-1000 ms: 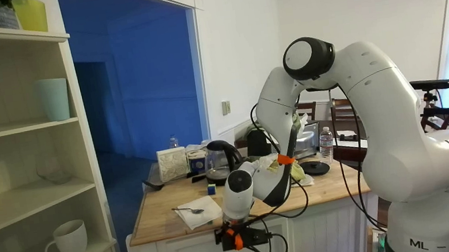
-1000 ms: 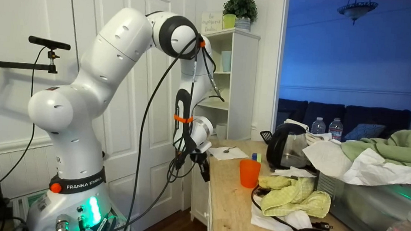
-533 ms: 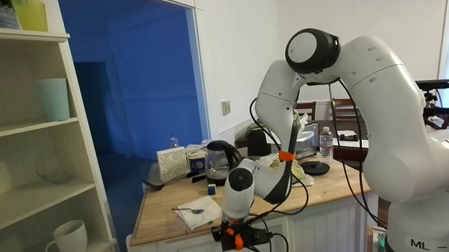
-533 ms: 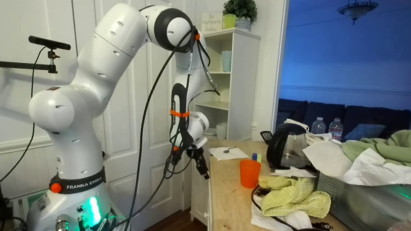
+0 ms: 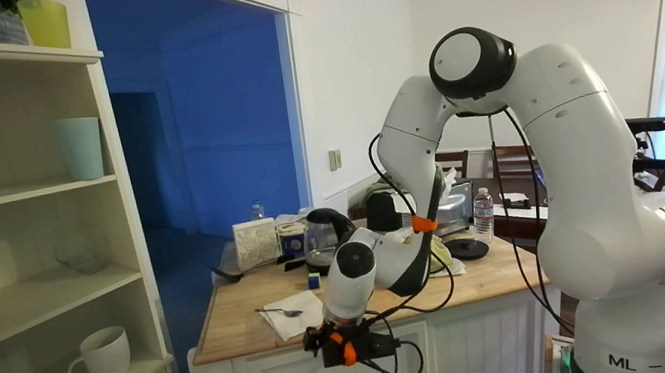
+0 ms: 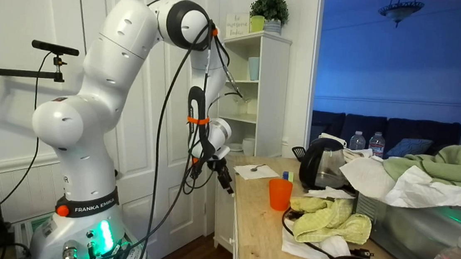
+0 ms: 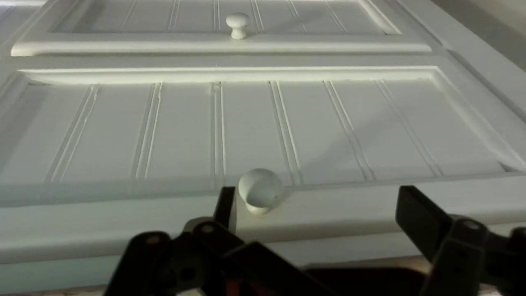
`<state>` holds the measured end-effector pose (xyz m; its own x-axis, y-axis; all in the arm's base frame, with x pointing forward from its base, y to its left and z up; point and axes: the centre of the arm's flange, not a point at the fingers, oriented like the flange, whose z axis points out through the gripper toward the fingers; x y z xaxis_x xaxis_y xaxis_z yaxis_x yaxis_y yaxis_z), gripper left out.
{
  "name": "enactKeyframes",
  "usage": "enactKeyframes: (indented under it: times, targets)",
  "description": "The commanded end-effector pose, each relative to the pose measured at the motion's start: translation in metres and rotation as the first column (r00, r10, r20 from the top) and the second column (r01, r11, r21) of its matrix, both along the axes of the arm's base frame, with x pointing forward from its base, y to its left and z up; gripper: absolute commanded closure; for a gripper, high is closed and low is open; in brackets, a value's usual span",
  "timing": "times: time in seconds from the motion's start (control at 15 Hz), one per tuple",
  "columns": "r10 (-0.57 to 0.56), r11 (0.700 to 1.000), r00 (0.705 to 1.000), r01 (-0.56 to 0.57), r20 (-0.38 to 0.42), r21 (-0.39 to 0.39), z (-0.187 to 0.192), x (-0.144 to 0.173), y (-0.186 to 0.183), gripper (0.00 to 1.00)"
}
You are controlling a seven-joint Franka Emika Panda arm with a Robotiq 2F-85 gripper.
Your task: Open the top drawer
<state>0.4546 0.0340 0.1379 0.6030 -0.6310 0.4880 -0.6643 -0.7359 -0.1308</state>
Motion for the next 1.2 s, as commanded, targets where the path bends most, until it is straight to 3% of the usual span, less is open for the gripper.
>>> enactKeyframes:
  times: [0.0,0.67,1.13]
  targets:
    - [-0.071,0.997,0.997,0.071,0.018,-0.002,0.009,-0.004,-0.003,0.0]
    - [-0.154,0.988,0.988,0.154,-0.019,-0.005,-0.001,0.004,-0.014,0.01]
    - [-0.159,0.987,0.987,0.159,-0.037,0.005,-0.005,0.008,-0.014,0.11]
